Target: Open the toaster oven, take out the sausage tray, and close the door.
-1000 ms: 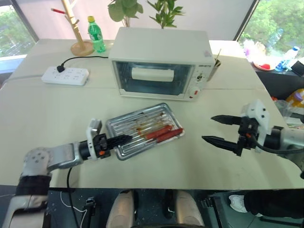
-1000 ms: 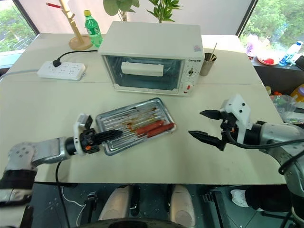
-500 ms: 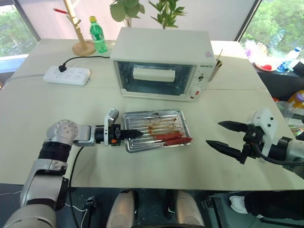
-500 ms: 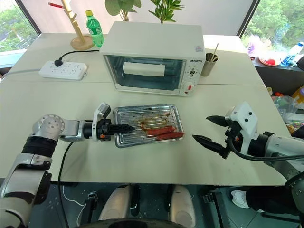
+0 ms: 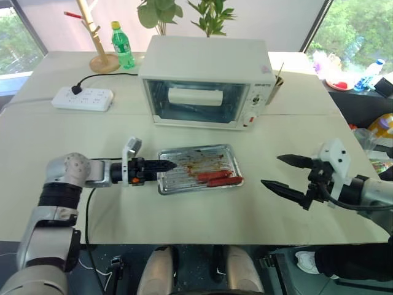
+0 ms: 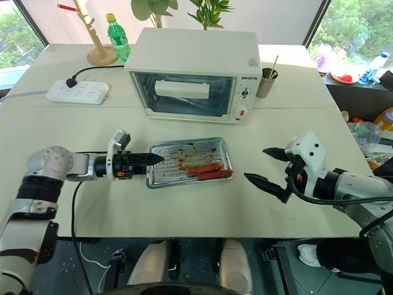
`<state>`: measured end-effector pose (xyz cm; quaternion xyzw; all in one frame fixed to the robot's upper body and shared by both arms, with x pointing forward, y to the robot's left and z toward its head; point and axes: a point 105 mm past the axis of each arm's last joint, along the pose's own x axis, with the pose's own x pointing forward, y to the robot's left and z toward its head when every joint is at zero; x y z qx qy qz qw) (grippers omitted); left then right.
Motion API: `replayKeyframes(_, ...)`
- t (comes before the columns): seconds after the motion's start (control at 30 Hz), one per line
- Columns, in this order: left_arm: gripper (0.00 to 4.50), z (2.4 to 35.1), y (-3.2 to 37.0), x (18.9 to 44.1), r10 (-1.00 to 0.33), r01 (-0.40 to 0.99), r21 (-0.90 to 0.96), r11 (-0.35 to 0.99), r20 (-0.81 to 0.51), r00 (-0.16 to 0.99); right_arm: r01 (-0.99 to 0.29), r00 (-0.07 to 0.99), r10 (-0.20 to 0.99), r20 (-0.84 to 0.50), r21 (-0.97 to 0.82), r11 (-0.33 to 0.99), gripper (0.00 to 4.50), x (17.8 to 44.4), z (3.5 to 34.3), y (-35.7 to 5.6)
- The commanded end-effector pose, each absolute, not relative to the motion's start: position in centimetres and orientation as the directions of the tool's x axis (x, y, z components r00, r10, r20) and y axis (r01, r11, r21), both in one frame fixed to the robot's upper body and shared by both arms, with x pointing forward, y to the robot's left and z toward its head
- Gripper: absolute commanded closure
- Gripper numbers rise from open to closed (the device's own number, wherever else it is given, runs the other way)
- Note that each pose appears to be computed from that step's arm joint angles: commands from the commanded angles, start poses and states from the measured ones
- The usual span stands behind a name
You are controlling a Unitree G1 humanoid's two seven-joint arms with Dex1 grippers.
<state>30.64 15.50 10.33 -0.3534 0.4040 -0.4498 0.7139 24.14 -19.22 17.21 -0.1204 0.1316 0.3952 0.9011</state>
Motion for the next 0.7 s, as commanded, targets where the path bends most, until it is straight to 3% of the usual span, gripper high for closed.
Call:
replayKeyframes(0.03, 0.23, 10.1, 19.3, 30.1, -0.852, 0.431, -0.742, 0.514, -0.384, 0.355, -0.754, 0.648, 0.694, -0.312, -0.140, 0.641, 0.00, 24.7, 17.9, -19.2)
replayKeyframes(0.13, 0.23, 10.2, 22.1, 28.8, -0.784, 0.566, -0.547, 0.617, -0.489, 0.382, -0.772, 0.626, 0.710, -0.322, -0.131, 0.622, 0.00, 24.9, 17.7, -19.1)
replayKeyframes(0.23, 0.23, 11.3, 24.2, 27.3, -0.734, 0.724, -0.311, 0.615, -0.562, 0.382, -0.802, 0.587, 0.736, -0.338, -0.117, 0.586, 0.00, 25.0, 17.7, -19.0)
replayKeyframes(0.4, 0.23, 16.7, 25.7, 27.2, -0.702, 0.829, -0.015, 0.559, -0.541, 0.463, -0.851, 0.512, 0.790, -0.338, -0.074, 0.520, 0.00, 25.5, 19.2, -19.4)
replayKeyframes(0.57, 0.23, 21.7, 24.6, 26.6, -0.760, 0.867, 0.065, 0.494, -0.451, 0.467, -0.890, 0.443, 0.817, -0.369, -0.073, 0.450, 0.00, 25.8, 20.5, -19.9)
replayKeyframes(0.7, 0.23, 23.0, 24.0, 26.2, -0.771, 0.885, 0.126, 0.449, -0.446, 0.454, -0.898, 0.430, 0.819, -0.380, -0.081, 0.433, 0.00, 26.3, 20.9, -20.4)
